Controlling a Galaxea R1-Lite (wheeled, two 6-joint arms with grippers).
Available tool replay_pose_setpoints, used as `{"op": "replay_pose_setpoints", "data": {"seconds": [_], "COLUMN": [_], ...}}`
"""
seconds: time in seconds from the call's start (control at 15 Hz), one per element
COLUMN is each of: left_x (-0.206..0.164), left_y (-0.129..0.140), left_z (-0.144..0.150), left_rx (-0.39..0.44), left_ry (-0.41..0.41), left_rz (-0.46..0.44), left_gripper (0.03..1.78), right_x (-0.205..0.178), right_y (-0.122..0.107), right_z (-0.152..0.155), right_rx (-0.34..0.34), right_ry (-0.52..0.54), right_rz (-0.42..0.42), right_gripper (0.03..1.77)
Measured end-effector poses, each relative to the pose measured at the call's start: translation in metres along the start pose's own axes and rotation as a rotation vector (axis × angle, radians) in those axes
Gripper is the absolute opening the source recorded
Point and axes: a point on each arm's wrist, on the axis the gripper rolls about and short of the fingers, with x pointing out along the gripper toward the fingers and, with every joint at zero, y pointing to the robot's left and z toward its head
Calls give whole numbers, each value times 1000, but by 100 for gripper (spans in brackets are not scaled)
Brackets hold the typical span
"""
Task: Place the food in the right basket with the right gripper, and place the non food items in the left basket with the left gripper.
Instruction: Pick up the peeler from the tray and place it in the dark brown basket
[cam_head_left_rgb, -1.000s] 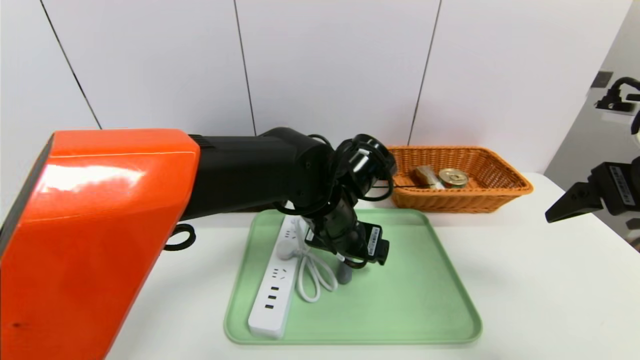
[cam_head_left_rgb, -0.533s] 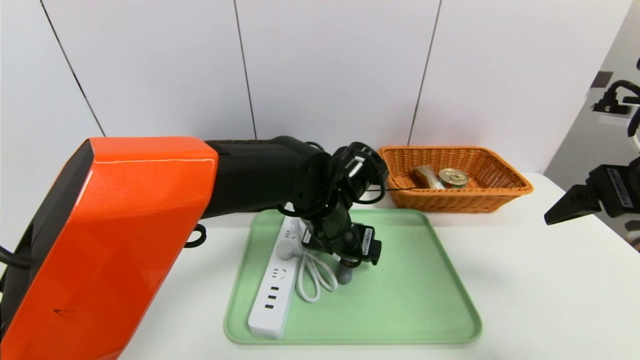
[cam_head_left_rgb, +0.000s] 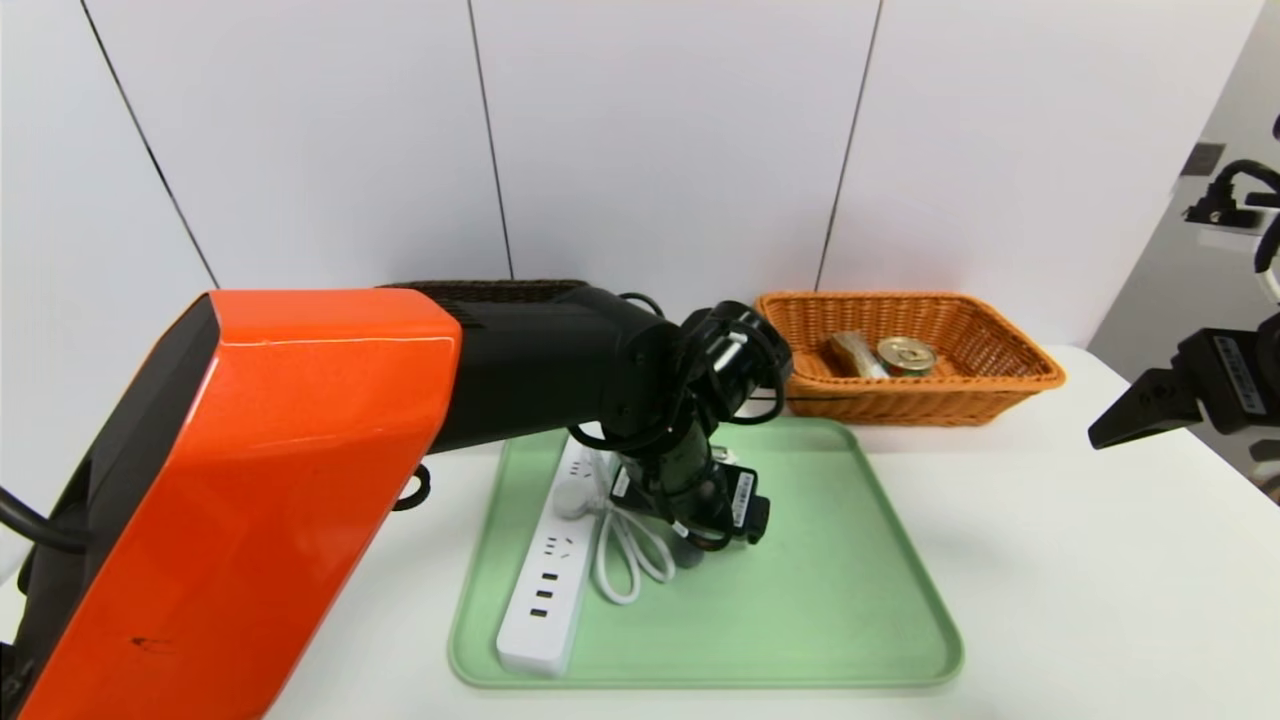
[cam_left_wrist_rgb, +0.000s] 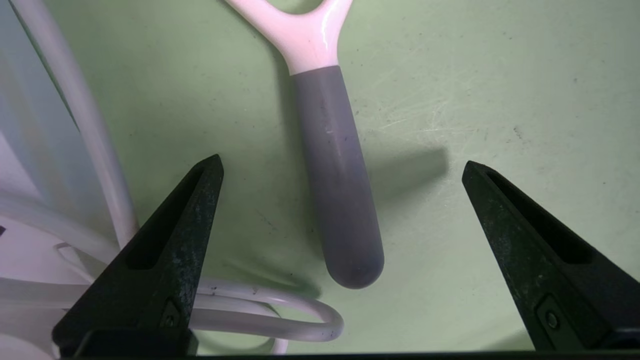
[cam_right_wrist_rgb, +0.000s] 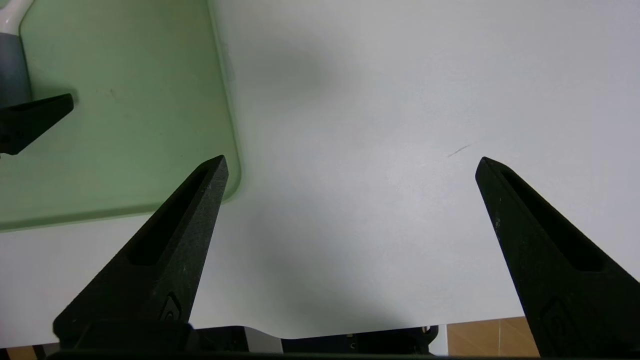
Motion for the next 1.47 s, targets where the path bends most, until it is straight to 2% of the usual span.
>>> {"op": "replay_pose_setpoints", "data": {"seconds": [0.67, 0.93, 1.2, 1.27, 1.47], "left_x": [4, 7, 8, 8, 6], "left_y": [0, -2, -5, -7, -9], "left_z": [-2, -7, -11, -12, -12], "left_rx": [5, 22, 37, 39, 41], "left_ry": [4, 24, 41, 41, 34], "left_rz": [30, 68, 89, 87, 79], "left_gripper": [169, 111, 70, 31, 31], "right_x": [-2, -5, -8, -8, -11], "right_y": [0, -1, -2, -2, -3], "right_z": [0, -1, -2, -3, -4], "right_rx": [-1, 0, 1, 2, 3], "right_ry": [-8, -18, -26, -28, -35], "right_rz": [3, 7, 9, 10, 12], "right_gripper": [171, 171, 171, 171, 171]}}
